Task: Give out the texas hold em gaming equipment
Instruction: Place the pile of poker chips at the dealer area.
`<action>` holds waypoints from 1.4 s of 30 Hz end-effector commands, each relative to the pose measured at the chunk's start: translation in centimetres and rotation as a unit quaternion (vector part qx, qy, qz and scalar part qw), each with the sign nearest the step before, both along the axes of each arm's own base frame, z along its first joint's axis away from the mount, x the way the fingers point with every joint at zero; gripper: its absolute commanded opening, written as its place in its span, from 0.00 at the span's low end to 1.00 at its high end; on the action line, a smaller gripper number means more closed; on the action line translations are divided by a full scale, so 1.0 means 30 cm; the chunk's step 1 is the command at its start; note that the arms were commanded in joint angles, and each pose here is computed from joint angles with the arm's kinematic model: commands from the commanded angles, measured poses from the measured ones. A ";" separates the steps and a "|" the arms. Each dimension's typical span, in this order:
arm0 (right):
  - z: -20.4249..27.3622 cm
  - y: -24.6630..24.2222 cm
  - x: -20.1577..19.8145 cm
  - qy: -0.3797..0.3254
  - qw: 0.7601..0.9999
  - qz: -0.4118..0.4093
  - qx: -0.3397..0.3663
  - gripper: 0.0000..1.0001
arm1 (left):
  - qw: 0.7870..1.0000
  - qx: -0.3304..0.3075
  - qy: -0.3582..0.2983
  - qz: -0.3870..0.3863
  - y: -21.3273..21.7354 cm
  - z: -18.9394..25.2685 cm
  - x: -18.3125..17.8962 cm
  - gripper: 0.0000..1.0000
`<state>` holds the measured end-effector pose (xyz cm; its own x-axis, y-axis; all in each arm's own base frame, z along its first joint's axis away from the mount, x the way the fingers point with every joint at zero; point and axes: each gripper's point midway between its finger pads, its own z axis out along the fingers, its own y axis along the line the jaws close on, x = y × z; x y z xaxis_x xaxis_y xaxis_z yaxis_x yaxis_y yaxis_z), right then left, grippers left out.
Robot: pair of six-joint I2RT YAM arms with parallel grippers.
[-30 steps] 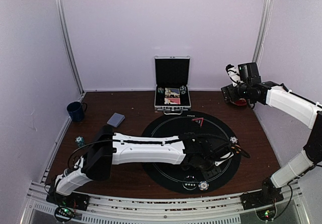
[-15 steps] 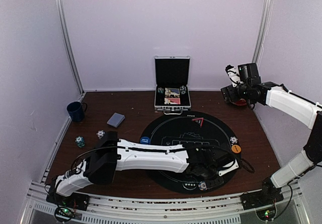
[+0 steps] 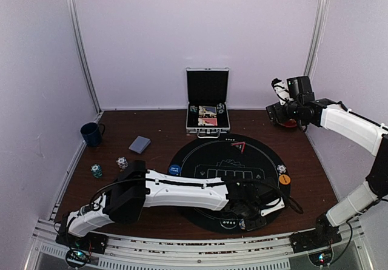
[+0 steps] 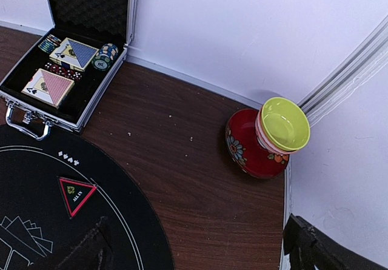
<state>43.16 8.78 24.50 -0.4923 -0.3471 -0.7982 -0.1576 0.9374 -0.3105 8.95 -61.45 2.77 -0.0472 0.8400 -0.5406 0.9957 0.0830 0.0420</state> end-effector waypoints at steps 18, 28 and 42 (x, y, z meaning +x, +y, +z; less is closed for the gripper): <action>0.040 -0.007 -0.011 -0.019 1.000 0.001 0.006 1.00 | 0.999 0.026 0.013 -0.015 0.038 -0.049 -0.021 0.28; 0.041 -0.008 -0.012 -0.019 1.000 0.001 0.006 1.00 | 0.999 0.025 0.013 -0.017 0.040 -0.033 -0.024 0.29; 0.043 -0.008 -0.012 -0.020 1.000 0.000 0.006 1.00 | 1.000 0.023 0.012 -0.015 0.042 -0.015 -0.023 0.30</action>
<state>43.06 8.75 24.72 -0.4864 -0.3456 -0.8025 -0.1558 0.9380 -0.3095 8.60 -61.21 2.46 -0.0443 0.8462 -0.5310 0.9972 0.0699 0.0282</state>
